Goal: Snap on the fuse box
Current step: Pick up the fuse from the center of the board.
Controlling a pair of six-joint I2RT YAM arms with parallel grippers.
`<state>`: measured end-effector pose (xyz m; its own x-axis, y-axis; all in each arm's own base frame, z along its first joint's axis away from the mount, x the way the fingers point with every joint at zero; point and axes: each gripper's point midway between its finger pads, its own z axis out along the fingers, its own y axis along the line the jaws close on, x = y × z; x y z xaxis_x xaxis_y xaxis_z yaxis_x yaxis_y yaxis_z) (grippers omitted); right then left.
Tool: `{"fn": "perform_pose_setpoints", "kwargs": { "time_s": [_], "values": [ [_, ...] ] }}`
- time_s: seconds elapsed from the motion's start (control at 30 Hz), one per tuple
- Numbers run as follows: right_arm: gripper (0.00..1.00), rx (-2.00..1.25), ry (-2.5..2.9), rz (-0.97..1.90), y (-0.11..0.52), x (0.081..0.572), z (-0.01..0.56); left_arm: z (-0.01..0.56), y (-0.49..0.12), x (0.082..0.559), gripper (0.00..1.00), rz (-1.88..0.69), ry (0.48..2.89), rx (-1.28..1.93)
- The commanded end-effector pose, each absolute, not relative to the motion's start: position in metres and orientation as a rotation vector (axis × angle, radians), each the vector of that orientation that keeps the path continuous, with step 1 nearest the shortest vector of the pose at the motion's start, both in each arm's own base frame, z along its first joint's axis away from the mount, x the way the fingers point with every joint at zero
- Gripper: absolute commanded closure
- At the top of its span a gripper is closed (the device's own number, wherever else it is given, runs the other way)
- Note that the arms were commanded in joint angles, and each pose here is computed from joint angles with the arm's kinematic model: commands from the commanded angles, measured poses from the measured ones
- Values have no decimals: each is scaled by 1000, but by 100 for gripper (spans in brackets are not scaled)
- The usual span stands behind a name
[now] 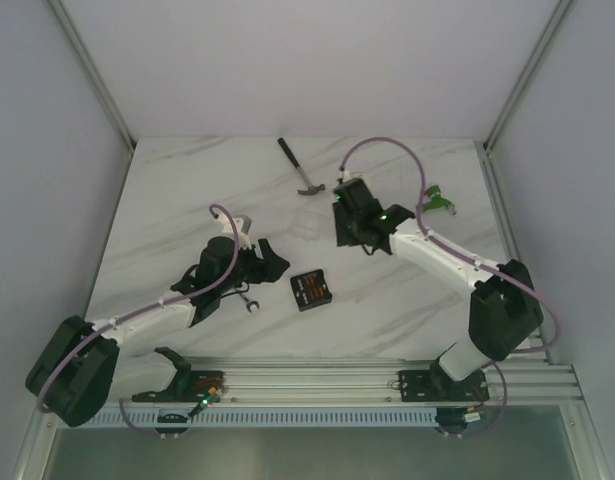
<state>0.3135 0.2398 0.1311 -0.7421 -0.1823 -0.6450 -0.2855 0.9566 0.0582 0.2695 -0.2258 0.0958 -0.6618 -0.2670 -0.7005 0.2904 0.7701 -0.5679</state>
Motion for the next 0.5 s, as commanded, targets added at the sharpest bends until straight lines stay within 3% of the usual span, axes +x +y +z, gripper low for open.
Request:
{"fn": "perform_pose_setpoints", "kwargs": {
  "time_s": [0.0, 0.17, 0.47],
  "values": [
    [50, -186, 2392, 32, 177, 353, 126, 93, -201, 276, 17, -682, 2114, 6],
    [41, 48, 2334, -16, 113, 411, 127, 91, -187, 280, 6, -599, 2107, -16],
    [26, 332, 2278, -64, 38, 505, 107, 79, -178, 284, 0, -530, 2131, -24]
  ]
}}
